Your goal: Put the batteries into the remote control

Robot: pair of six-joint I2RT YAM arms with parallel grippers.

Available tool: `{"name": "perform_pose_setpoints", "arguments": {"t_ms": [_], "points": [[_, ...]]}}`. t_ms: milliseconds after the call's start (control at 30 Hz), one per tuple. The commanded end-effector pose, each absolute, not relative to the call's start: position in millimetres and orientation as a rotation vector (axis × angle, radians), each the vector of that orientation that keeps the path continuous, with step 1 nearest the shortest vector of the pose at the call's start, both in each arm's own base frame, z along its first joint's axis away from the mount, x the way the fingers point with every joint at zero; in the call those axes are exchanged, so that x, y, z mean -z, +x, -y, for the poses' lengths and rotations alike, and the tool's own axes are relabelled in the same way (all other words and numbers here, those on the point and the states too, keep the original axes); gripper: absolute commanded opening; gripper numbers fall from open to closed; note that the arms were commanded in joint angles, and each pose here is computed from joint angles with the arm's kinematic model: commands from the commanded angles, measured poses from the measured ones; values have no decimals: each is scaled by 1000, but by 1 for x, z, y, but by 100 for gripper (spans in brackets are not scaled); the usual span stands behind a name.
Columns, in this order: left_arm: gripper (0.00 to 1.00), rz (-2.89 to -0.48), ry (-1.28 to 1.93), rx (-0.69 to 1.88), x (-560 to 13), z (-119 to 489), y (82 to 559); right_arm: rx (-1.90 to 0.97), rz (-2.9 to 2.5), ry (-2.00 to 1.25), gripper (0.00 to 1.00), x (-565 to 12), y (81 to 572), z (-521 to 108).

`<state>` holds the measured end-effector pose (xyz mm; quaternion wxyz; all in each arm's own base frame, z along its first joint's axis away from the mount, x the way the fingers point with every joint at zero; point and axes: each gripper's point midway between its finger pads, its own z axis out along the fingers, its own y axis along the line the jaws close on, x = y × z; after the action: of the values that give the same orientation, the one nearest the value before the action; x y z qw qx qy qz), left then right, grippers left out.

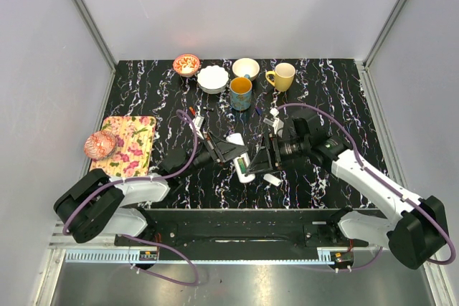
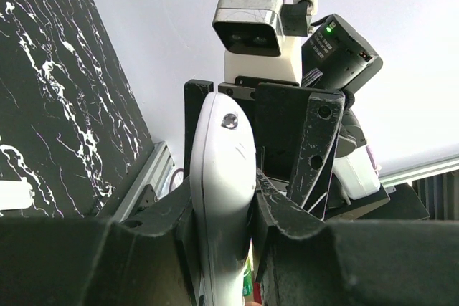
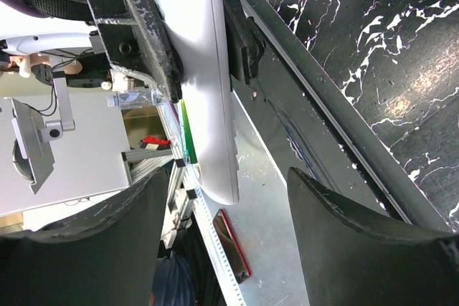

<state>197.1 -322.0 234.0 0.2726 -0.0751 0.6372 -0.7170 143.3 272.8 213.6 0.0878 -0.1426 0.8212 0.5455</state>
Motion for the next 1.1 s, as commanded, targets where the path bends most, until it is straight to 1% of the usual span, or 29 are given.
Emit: {"name": "perform_pose_setpoints", "arguments": {"t_ms": [0,333,467,667,900,1067], "points": [[0,-1610,-151,2008,-260,319,190,-1643,-2379,-490,72,-219,143,-274],[0,-1587,-142,2037,-264,319,187,-1670,-2383,-454,72,-213,150,-280],[0,-1587,-138,2041,-263,320,186,-1741,-2333,-445,72,-224,151,-285],[0,-1588,-138,2050,-261,319,185,-1764,-2315,-448,72,-230,153,-288],[0,-1578,-124,2061,-264,320,183,-1770,-2351,-412,69,-220,157,-291],[0,-1565,-117,2067,-267,320,182,-1771,-2372,-400,63,-216,158,-292]]}}
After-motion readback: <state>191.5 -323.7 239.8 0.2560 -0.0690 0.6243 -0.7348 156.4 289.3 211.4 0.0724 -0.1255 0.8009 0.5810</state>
